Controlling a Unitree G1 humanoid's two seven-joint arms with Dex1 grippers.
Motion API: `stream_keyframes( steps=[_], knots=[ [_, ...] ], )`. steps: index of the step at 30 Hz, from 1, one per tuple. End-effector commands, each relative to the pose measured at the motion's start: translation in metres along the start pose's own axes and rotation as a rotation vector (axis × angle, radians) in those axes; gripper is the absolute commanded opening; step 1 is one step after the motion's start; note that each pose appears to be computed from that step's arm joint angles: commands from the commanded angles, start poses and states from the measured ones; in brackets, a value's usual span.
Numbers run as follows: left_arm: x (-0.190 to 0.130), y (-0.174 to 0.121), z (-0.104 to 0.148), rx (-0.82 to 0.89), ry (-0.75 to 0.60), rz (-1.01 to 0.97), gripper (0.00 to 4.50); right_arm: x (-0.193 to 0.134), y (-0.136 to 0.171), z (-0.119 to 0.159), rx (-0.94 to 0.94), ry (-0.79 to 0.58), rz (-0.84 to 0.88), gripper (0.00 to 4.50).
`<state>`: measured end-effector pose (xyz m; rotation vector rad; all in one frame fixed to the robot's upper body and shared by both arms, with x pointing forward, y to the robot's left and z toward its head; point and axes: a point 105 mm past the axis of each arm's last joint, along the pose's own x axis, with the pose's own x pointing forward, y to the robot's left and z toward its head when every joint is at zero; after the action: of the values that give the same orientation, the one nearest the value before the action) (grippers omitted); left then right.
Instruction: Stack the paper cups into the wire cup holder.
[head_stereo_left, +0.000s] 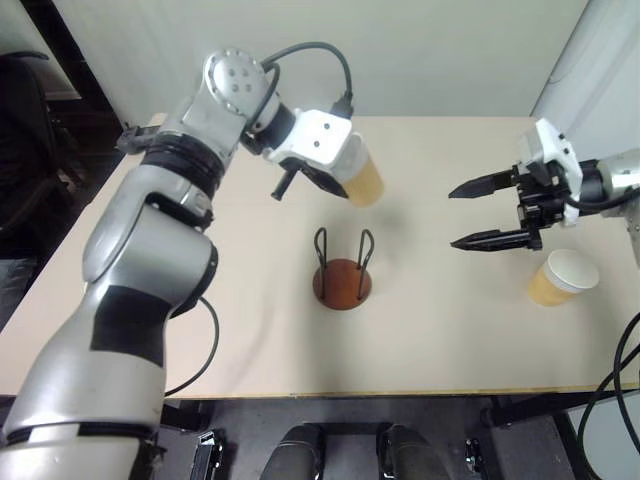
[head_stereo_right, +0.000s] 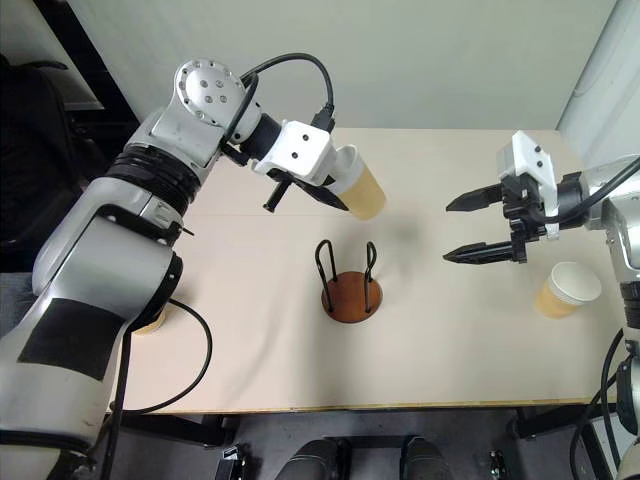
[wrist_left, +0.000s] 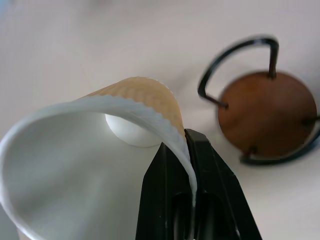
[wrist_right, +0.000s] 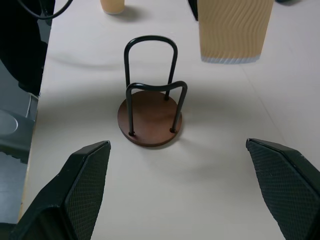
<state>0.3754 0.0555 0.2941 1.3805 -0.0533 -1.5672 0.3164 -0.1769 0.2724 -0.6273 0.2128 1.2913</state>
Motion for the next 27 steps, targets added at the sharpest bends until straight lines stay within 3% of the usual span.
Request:
stream_keyframes(
  steps=[1, 13, 27],
  knots=[
    [-0.007, 0.007, 0.016, 0.049, -0.026, -0.014, 0.03, -0.014, -0.001, 0.011, -0.029, -0.009, -0.02, 4.5],
    [-0.002, -0.003, 0.019, 0.028, -0.061, -0.066, 0.03, -0.015, -0.006, -0.036, 0.056, 0.031, -0.095, 4.5],
    [0.003, -0.017, 0.024, 0.055, -0.027, -0.197, 0.03, -0.016, -0.007, -0.035, 0.049, 0.04, -0.089, 4.5]
  ],
)
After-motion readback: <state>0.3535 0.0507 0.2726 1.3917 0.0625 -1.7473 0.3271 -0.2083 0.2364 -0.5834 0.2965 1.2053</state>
